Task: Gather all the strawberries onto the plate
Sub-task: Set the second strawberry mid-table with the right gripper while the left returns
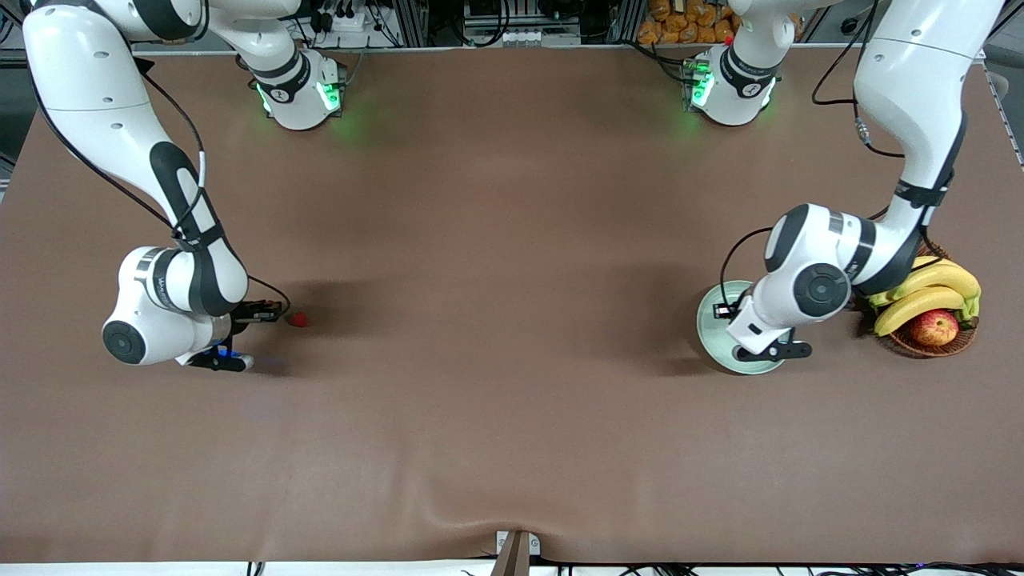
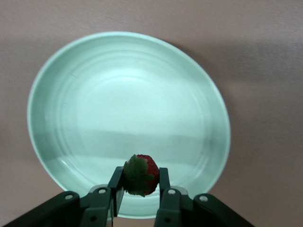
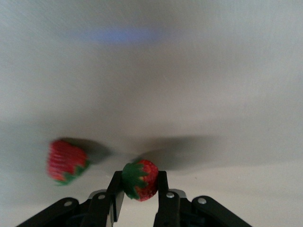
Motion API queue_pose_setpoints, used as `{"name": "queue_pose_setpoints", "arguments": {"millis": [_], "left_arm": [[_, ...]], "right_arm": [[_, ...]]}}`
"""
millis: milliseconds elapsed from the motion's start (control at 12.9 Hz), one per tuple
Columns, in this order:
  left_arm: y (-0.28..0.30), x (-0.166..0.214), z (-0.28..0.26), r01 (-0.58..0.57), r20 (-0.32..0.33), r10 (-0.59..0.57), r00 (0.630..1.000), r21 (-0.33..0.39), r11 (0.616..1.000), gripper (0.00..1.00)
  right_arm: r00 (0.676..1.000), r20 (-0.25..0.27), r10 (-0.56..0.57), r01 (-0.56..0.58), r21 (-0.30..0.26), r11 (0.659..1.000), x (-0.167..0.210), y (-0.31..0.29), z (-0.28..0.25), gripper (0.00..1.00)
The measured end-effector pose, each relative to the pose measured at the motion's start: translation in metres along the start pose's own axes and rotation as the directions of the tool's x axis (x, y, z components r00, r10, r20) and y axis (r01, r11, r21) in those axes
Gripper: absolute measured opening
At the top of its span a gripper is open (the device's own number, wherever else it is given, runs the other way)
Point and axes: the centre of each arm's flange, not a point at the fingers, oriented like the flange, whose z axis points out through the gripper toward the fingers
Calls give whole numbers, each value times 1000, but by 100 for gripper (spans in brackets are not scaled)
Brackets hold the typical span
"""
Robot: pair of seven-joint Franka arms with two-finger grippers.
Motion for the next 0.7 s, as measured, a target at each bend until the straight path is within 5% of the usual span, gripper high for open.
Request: {"name": "queue_pose_setpoints", "arguments": {"millis": [155, 310, 543, 698], "left_arm": [[-4, 1, -3, -6, -6, 6, 1000, -7, 1000, 40], [2, 1, -9, -4, -13, 4, 1000, -18, 1000, 62], [6, 0, -26, 14, -29, -16, 999, -50, 999, 93], [19, -5, -43, 35, -47, -38, 998, -63, 997, 100]], "right_arm": [[992, -110, -54, 53, -9, 999, 11, -36, -54, 33], [977, -183, -108, 113, 18, 993, 8, -99, -92, 33], [974, -221, -47, 91, 193, 977, -15, -230, -80, 33], [972, -235, 7, 63, 289, 955, -35, -312, -53, 33]]}}
